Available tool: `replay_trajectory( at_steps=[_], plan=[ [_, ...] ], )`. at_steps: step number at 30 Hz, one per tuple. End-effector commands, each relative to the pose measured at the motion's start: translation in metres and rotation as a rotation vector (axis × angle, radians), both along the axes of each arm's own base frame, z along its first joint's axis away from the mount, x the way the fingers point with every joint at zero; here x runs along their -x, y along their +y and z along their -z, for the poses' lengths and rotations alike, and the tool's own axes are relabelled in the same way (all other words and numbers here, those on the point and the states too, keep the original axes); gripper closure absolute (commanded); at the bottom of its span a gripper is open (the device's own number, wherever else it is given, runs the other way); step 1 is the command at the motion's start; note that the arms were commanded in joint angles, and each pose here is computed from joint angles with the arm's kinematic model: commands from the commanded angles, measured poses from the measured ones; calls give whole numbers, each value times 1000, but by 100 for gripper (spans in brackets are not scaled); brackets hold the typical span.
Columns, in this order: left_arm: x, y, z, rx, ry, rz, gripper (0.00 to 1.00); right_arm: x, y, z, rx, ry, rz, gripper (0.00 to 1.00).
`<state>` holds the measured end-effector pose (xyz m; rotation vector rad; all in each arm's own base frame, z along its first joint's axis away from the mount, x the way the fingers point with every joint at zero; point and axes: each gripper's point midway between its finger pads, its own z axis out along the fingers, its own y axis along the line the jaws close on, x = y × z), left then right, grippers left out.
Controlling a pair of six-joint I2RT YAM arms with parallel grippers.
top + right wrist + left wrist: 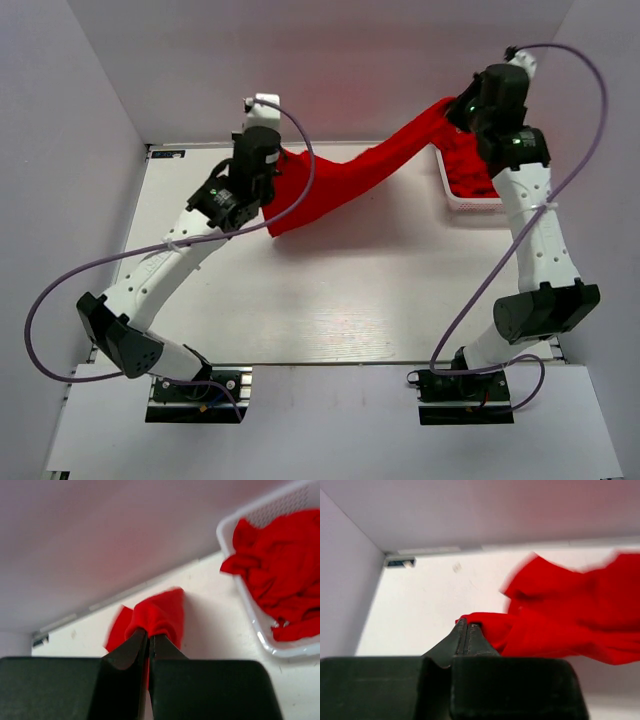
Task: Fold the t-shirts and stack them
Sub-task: Flatten out the tshirt
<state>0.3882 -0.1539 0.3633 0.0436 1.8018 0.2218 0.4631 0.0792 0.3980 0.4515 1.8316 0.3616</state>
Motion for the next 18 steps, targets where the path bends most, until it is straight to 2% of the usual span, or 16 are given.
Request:
replay_trajectory(
  at_steps=[1,7,9,14,18],
  plan=[
    [20,44,-117,54,-278,-70,100,10,-29,-41,-20,-65,110,100],
    [42,71,-219,18,-491,-76,100,48,-43,-128,-59,-303,110,100],
    [43,73,-232,-9,-508,-82,100,58,-43,-148,-54,-366,97,100],
    [62,82,-283,-24,-619,-56,100,111,-51,-206,-40,-548,96,100],
    [78,93,-306,-44,-681,-63,100,140,-41,-226,-44,-624,15,100]
  ],
)
